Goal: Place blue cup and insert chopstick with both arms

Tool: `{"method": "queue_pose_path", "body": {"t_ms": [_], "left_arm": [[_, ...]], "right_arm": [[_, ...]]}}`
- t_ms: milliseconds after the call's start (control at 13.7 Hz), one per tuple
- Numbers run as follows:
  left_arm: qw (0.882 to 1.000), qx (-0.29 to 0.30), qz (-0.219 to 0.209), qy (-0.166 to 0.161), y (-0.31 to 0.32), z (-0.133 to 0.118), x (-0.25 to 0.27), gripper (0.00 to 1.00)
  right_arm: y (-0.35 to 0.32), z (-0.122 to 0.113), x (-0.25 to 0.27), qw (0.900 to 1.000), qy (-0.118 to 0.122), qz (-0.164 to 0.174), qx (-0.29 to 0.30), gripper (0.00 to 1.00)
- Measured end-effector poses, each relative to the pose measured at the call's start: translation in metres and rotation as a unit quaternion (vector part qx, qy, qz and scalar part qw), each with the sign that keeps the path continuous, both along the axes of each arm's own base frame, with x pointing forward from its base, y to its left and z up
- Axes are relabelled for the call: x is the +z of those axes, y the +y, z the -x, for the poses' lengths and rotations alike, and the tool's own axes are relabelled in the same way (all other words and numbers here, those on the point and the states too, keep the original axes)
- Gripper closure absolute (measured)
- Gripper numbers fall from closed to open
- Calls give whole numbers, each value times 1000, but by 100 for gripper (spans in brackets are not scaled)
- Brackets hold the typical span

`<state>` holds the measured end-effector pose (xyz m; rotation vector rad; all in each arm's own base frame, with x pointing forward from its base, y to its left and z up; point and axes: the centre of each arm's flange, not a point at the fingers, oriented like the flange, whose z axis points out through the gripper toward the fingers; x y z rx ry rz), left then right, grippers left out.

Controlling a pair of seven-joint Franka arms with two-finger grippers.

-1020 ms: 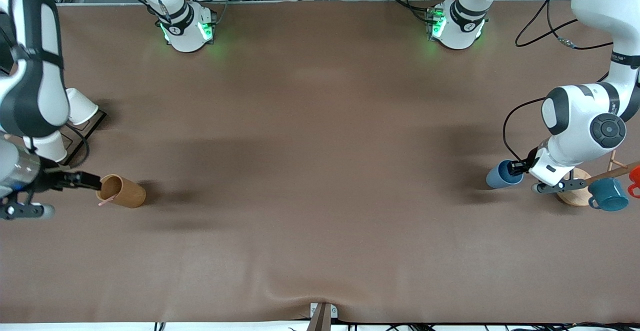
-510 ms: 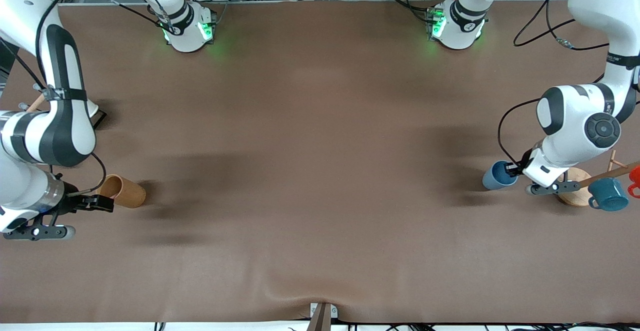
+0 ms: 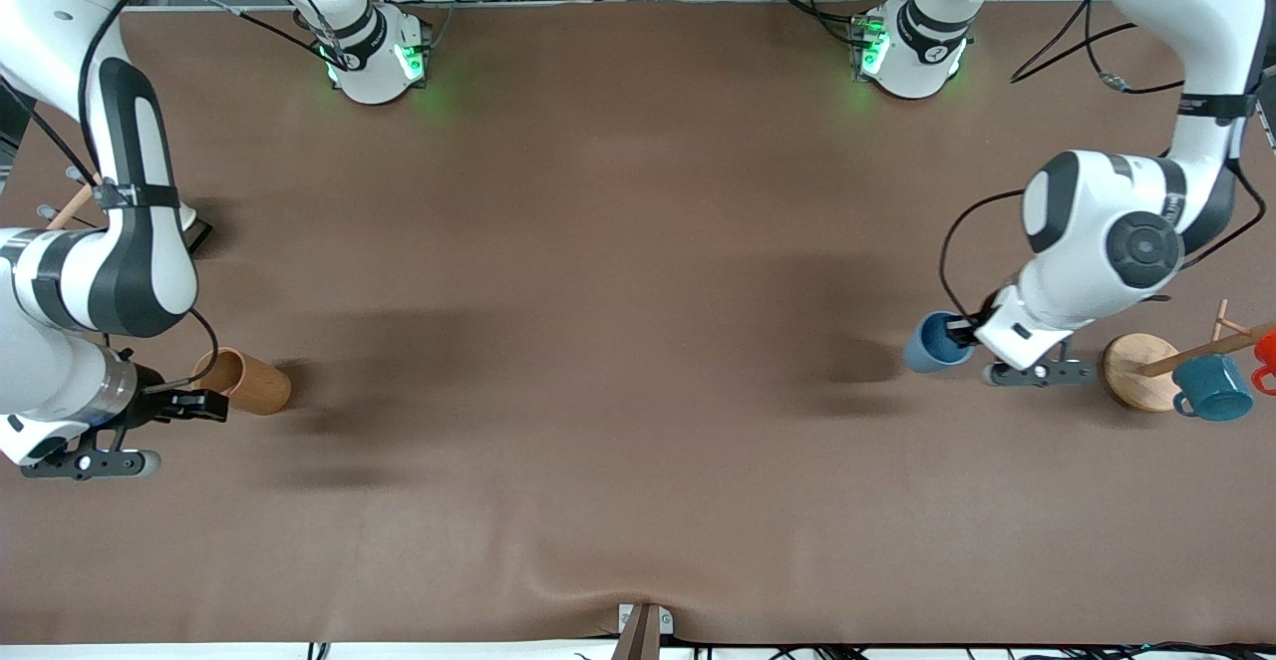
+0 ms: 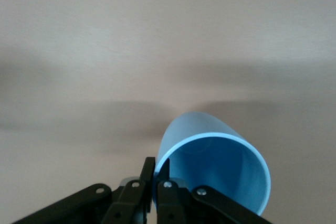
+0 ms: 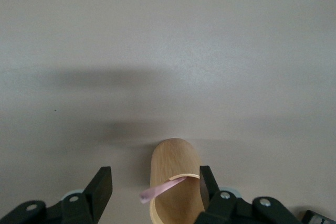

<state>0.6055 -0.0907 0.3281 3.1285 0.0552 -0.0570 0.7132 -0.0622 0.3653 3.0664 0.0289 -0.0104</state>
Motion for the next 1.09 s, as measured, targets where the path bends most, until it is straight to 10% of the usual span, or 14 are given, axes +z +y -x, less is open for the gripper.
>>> {"method": "queue_pose_path", "body": {"t_ms": [364, 947, 1093], "left_arm": [[998, 65, 10, 5, -113, 22, 10, 95], [994, 107, 23, 13, -265, 62, 0, 95], [994, 108, 26, 22, -307, 77, -12, 95]], "right_arm": [[0, 4, -5, 1000, 19, -1, -1, 49], [0, 6, -7, 1000, 28, -2, -2, 58], [0, 6, -6, 1000, 28, -2, -2, 79]]}}
